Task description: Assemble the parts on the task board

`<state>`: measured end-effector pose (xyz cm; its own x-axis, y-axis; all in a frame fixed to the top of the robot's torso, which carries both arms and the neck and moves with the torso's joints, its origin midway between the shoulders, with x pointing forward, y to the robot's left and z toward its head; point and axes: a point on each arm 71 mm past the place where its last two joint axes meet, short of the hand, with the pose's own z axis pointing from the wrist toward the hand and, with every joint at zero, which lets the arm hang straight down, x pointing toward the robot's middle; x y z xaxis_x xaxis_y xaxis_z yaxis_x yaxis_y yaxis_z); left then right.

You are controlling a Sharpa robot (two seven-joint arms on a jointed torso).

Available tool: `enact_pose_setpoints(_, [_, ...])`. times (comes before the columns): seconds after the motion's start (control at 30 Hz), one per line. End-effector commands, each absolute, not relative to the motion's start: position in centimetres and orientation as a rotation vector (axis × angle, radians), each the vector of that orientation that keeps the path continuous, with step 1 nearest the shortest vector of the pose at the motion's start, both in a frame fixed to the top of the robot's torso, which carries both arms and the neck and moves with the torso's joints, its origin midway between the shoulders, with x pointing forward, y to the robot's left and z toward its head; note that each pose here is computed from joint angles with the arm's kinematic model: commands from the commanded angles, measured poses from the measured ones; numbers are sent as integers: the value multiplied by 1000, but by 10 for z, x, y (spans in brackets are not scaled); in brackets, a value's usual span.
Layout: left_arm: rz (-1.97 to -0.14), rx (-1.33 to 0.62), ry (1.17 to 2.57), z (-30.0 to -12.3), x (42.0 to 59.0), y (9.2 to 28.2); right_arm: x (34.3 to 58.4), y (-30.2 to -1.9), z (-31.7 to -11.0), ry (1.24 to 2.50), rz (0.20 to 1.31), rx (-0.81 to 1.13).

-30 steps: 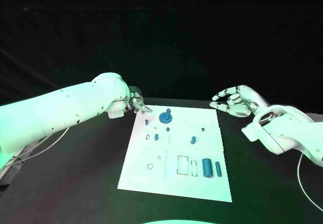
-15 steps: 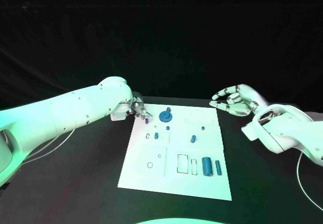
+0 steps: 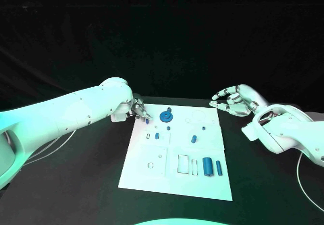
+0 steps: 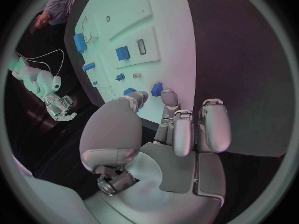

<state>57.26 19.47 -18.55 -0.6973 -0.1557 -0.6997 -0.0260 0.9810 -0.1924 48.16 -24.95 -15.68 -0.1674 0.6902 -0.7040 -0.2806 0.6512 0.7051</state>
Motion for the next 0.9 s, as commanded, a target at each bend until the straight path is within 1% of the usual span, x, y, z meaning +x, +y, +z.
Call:
enact_pose_setpoints(0.03, [-236, -122, 2356, -187, 572, 192, 481, -248, -157, 1518, 898, 345])
enact_pose_setpoints(0.9, [-299, -172, 2330, -188, 573, 189, 481, -248, -158, 1521, 898, 345])
